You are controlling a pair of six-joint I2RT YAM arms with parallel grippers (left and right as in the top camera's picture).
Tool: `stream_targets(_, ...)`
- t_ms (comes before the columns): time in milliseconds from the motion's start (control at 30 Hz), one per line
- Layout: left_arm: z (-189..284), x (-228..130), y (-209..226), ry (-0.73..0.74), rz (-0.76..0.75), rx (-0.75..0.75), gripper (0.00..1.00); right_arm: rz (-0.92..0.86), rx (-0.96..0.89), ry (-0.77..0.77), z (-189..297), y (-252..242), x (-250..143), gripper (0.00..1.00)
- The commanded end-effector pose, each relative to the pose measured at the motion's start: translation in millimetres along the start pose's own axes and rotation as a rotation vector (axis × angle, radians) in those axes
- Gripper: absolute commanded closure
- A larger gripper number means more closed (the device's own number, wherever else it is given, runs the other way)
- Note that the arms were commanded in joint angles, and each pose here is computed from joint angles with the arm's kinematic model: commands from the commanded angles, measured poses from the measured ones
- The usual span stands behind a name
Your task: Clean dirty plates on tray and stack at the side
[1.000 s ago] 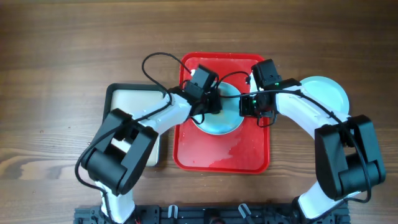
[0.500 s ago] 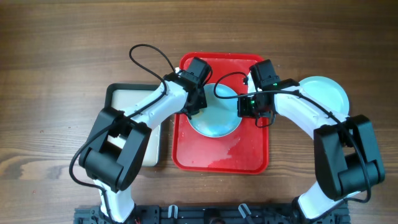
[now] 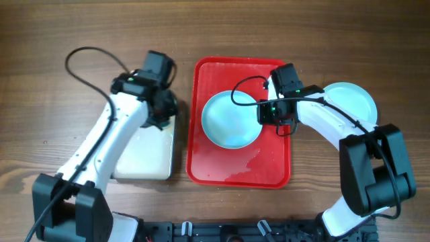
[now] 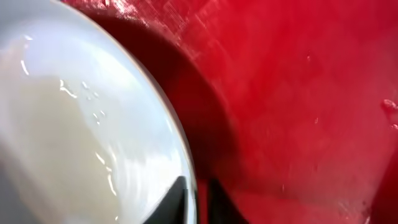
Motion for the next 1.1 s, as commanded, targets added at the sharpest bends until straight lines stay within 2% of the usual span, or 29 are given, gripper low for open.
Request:
stream_targets(0,-44,-4,49,0.004,0.082,0.113,0.96,-0.006,-0.011,0.028,-7,-5,-6,0.96)
stream_targets(67,-60,-17,62,0.058,0.133,0.096,0.94,0.018,0.086,0.062,0,10,-13,0.96)
stream_targets(100,-61,-18,65,0.068,0.144,0.095,0.82,0.023,0.077,0.041,8,11,-11,0.96)
stream_targets(167,-57,-17,62,0.067,0.137,0.065,0.56,0.024,-0.053,-0.053,39,2,-3,0.96)
stream_targets(233,-47,-19,50,0.075,0.103,-0.026,0.34,0.048,-0.168,-0.178,83,-1,0,0.96)
stream_targets(300,-33,-19,43,0.057,0.105,-0.091,0.27,0.095,-0.266,-0.323,127,4,1,0.96)
stream_targets(400,-6,-17,34,0.007,0.103,-0.192,0.13,0.160,-0.375,-0.477,164,16,0,0.96)
stream_targets(433,3,-17,32,-0.014,0.102,-0.217,0.00,0.168,-0.435,-0.517,172,18,-3,0.96)
stream_targets(567,23,-19,34,-0.062,0.101,-0.249,0.00,0.278,-0.578,-0.613,183,39,-13,0.96)
stream_targets(633,23,-19,34,-0.062,0.101,-0.248,0.00,0.337,-0.667,-0.716,197,54,-16,0.96)
stream_targets(833,22,-19,34,-0.062,0.101,-0.248,0.00,0.453,-0.640,-0.788,200,90,-28,0.96)
stream_targets(1000,22,-19,34,-0.062,0.101,-0.248,0.00,0.558,-0.614,-0.783,197,109,-40,0.96)
stream_targets(1067,22,-19,34,-0.062,0.101,-0.248,0.00,0.588,-0.654,-0.805,202,110,-41,0.96)
Point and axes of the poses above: each gripper's point midway between its finger pads, its own z axis back along the fingers, its own y axis along the line the jaws close on, x = y × z, the point moved 2 cm from there along z, back along the fingers, and after that the axes turned 1 degree about z, right-handed, at the moved point
